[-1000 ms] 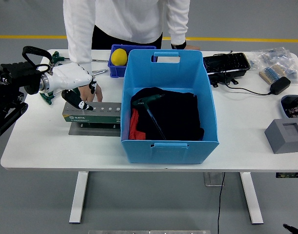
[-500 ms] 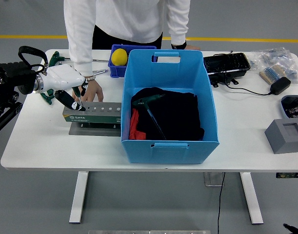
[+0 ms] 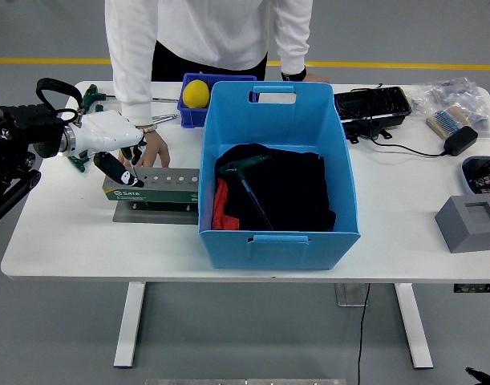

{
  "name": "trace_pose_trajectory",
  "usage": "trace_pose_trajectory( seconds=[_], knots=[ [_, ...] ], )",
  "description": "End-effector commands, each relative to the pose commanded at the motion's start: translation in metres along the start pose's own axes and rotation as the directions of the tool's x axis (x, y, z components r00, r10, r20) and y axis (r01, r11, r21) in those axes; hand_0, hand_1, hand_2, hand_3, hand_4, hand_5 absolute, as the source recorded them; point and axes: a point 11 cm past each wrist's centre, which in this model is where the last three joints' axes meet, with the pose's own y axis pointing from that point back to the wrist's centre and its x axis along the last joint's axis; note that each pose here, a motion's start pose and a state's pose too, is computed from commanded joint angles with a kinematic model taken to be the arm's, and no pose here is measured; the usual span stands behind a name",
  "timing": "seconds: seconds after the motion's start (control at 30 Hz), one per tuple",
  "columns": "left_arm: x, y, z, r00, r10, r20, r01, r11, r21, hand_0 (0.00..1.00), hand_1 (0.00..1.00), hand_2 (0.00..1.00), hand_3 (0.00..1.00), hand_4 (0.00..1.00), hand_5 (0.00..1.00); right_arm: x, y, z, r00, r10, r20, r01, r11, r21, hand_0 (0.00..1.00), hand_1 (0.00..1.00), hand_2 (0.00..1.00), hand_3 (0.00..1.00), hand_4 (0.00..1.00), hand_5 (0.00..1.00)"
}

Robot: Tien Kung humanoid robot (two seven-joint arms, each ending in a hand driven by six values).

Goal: Lift tool from toolbox,place it in box,lift tool from toolbox,place it in box

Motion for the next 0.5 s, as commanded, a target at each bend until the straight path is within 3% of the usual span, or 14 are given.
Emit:
trace_pose_trajectory(
  seconds=[0.27, 0.3, 0.47, 0.5],
  knots=[
    [-0.0050, -0.0024, -0.0024, 0.999, -0.017, 0.042, 0.017, 1.000, 0.005, 0.643, 0.582, 0.518, 0.383, 0.868, 0.693, -0.0008, 0.0000, 0.0012, 1.000, -0.001, -0.001, 0.001, 1.000, -0.003, 0.617, 0.596, 0.668, 0.540, 0.776, 0.660],
    [-0.0056, -0.0027, -0.0022, 0.999, -0.019, 0.045, 0.019, 1.000, 0.004, 0.643, 0.525, 0.460, 0.350, 0.870, 0.697, -0.0008, -0.0001, 0.0014, 1.000, -0.001, -0.001, 0.001, 1.000, -0.003, 0.616, 0.596, 0.668, 0.540, 0.776, 0.660],
    [-0.0069, -0.0057, 0.0033, 0.997, -0.019, 0.073, 0.021, 1.000, -0.021, 0.643, 0.525, 0.460, 0.350, 0.870, 0.697, -0.0011, -0.0001, 0.0024, 1.000, -0.001, -0.006, 0.001, 1.000, -0.005, 0.616, 0.596, 0.668, 0.540, 0.776, 0.660],
    [-0.0068, -0.0061, 0.0043, 0.997, -0.017, 0.078, 0.019, 0.999, -0.026, 0.645, 0.454, 0.369, 0.300, 0.871, 0.701, -0.0012, -0.0001, 0.0025, 1.000, -0.001, -0.007, 0.001, 1.000, -0.005, 0.616, 0.596, 0.668, 0.539, 0.775, 0.660]
  ],
)
